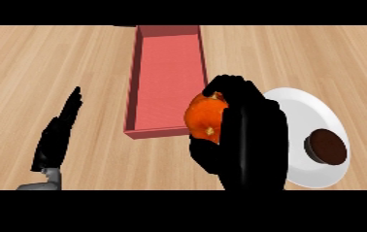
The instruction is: Pick the squash from the plate and place it in the cardboard box
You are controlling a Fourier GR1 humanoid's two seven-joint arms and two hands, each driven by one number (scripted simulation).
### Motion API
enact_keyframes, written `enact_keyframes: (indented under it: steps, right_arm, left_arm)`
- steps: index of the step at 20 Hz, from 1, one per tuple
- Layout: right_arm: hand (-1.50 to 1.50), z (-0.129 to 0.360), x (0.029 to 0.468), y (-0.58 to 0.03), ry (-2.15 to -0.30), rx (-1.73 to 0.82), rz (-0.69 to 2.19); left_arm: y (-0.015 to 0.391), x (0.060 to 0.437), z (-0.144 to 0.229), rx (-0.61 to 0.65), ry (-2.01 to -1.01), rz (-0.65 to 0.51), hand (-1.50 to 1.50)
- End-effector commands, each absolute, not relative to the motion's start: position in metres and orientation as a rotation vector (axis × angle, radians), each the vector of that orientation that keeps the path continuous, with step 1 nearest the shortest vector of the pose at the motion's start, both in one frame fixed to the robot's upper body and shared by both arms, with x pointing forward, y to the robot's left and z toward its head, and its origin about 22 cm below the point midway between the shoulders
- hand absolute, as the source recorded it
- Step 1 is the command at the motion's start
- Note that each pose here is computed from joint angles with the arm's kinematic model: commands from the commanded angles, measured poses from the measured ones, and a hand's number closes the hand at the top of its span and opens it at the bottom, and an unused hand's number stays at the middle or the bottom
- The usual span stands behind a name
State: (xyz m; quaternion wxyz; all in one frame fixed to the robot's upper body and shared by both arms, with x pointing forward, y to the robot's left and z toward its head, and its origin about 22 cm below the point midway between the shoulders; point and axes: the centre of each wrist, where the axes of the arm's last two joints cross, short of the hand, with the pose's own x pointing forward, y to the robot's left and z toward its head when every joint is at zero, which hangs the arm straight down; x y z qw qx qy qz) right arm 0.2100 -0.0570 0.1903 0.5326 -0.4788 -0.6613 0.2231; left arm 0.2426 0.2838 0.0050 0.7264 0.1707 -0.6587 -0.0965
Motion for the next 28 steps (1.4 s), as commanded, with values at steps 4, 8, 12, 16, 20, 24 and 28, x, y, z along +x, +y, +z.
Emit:
enact_keyframes:
  steps: [4,8,12,16,20,24,28]
  right_arm:
    - [1.50,0.217,0.256,-0.025,-1.485,-1.114,0.423]
    - [1.50,0.239,0.296,-0.019,-1.453,-1.114,0.408]
    - [1.50,0.228,0.334,-0.016,-1.397,-1.096,0.441]
    - [1.50,0.219,0.365,-0.012,-1.341,-1.062,0.475]
    - [1.50,0.192,0.390,-0.013,-1.277,-1.051,0.485]
    - [1.50,0.179,0.412,-0.015,-1.218,-1.050,0.473]
    - [-1.50,0.150,0.418,-0.025,-1.177,-1.002,0.380]
  left_arm:
    - [0.272,0.244,0.003,0.354,-1.446,-0.206,0.00]
    - [0.282,0.252,0.001,0.367,-1.455,-0.221,0.00]
    - [0.277,0.260,0.027,0.356,-1.474,-0.228,0.00]
    - [0.274,0.251,0.010,0.358,-1.455,-0.231,0.00]
    - [0.285,0.253,0.018,0.340,-1.475,-0.237,0.00]
    - [0.273,0.255,0.021,0.336,-1.494,-0.255,0.00]
    - [0.260,0.256,0.014,0.309,-1.482,-0.269,0.00]
